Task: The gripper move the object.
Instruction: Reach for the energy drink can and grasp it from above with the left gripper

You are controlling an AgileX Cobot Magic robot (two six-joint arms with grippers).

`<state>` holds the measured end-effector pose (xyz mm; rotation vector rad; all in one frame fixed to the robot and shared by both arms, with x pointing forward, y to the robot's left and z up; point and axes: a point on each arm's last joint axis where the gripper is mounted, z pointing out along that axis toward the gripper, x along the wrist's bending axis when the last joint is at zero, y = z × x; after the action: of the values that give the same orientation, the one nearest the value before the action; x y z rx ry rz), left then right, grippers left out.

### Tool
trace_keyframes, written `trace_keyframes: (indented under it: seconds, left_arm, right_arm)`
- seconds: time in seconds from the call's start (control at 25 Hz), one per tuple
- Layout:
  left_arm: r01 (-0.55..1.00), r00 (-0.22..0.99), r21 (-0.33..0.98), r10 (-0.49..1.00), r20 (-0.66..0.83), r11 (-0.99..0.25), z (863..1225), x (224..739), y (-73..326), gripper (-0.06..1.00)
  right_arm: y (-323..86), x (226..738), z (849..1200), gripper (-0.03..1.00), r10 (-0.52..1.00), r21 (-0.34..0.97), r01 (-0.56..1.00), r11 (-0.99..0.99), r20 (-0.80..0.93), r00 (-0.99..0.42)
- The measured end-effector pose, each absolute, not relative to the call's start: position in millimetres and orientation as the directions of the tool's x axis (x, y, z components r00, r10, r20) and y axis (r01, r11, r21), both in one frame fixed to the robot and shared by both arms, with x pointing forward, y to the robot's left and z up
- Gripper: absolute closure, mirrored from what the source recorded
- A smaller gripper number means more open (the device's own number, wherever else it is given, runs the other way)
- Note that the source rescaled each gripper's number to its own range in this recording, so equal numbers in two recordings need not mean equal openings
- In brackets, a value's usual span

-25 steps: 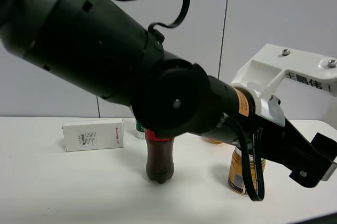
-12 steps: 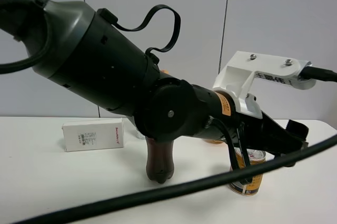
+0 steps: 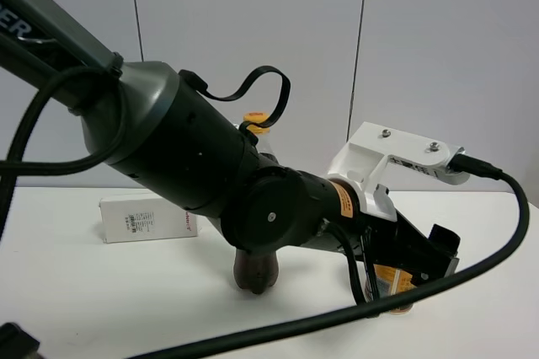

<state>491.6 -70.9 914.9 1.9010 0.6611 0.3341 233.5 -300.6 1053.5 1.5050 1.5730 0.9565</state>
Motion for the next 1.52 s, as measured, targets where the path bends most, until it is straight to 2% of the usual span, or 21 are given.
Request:
trace_keyframes:
  seconds: [0.2,0.8,1.24,1.52]
  left_arm:
    - [0.272,0.812,0.916,0.581,-0.054,-0.294,903,494,-72,-0.06]
    - [0.246,0.791,0.939,0.61,-0.053,-0.238,897,511,-64,-0.06]
    - [0.27,0.779,0.929,0.624,-0.055,-0.255,878,516,-60,-0.06]
    - [0.193,0.82,0.948,0.572,-0.014,-0.253,874,514,-64,-0.06]
  right_arm:
    - [-301,233,1053,-0.03,0.999,0.896,0.443,0.031,-0.019,-0.032]
    - [-301,233,1053,-0.03,0.999,0.896,0.443,0.031,-0.019,-0.032]
    - [-301,233,1053,-0.03,0.999,0.896,0.443,0.031,-0.019,-0.032]
    - [-301,233,1053,-0.03,0.999,0.896,0.443,0.031,-0.019,-0.032]
